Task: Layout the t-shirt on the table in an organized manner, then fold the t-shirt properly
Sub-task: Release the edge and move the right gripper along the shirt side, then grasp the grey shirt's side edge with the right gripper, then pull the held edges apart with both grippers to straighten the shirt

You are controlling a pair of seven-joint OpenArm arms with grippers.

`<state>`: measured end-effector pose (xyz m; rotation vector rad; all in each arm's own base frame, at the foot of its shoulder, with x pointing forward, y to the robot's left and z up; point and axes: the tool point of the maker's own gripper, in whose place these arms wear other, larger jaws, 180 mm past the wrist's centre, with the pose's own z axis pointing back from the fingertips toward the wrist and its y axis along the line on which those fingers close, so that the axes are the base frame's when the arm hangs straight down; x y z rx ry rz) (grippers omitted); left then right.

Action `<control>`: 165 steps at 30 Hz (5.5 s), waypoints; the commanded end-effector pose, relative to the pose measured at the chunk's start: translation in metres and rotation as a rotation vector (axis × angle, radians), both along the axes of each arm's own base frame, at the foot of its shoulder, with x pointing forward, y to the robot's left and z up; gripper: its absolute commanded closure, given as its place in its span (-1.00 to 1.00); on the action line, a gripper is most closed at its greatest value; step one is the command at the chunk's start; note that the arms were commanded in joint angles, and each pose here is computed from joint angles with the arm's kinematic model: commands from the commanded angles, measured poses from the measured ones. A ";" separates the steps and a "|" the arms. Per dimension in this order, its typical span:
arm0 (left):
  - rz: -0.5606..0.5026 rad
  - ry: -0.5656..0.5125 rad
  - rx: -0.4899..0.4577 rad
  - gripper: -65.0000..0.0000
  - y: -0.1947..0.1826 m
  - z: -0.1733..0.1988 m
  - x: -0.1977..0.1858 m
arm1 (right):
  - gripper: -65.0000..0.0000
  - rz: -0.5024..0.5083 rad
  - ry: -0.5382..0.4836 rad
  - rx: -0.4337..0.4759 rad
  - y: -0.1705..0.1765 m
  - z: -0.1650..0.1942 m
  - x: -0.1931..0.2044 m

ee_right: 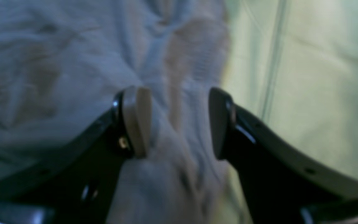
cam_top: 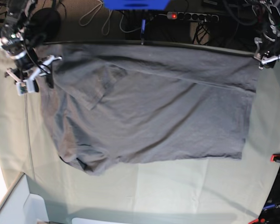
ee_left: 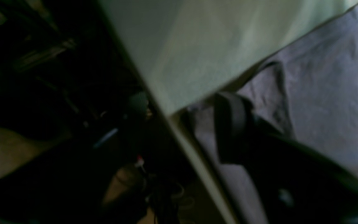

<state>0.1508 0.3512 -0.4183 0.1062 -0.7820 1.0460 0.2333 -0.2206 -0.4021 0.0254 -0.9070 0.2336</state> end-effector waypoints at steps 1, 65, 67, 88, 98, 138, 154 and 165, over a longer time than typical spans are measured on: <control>-0.004 -0.028 0.024 -0.15 0.005 0.010 0.008 | 0.07 0.038 -0.052 0.019 0.010 0.011 0.015; -0.013 -0.069 0.019 -0.06 0.004 0.018 0.027 | 1.00 0.082 -0.096 0.102 0.035 0.009 0.071; -0.013 -0.070 0.019 -0.06 0.004 0.019 0.027 | 1.00 0.080 -0.093 0.103 0.035 0.008 0.070; -0.015 -0.066 0.020 -0.06 0.005 0.018 0.026 | 0.97 0.045 -0.125 0.093 0.021 0.018 0.079; -0.015 -0.071 0.020 -0.06 0.005 0.019 0.028 | 0.97 0.019 -0.155 0.104 0.018 0.025 0.088; -0.062 0.057 -0.142 0.15 -0.038 -0.054 0.031 | 0.19 -0.127 -0.043 -0.005 -0.049 0.007 0.006; -0.029 -0.015 -0.093 1.00 -0.019 -0.026 0.040 | 0.00 -0.112 0.087 -0.029 -0.053 -0.019 -0.045; 0.003 -0.031 -0.049 1.00 0.005 -0.012 0.037 | 0.00 -0.152 0.193 0.047 -0.051 -0.060 -0.066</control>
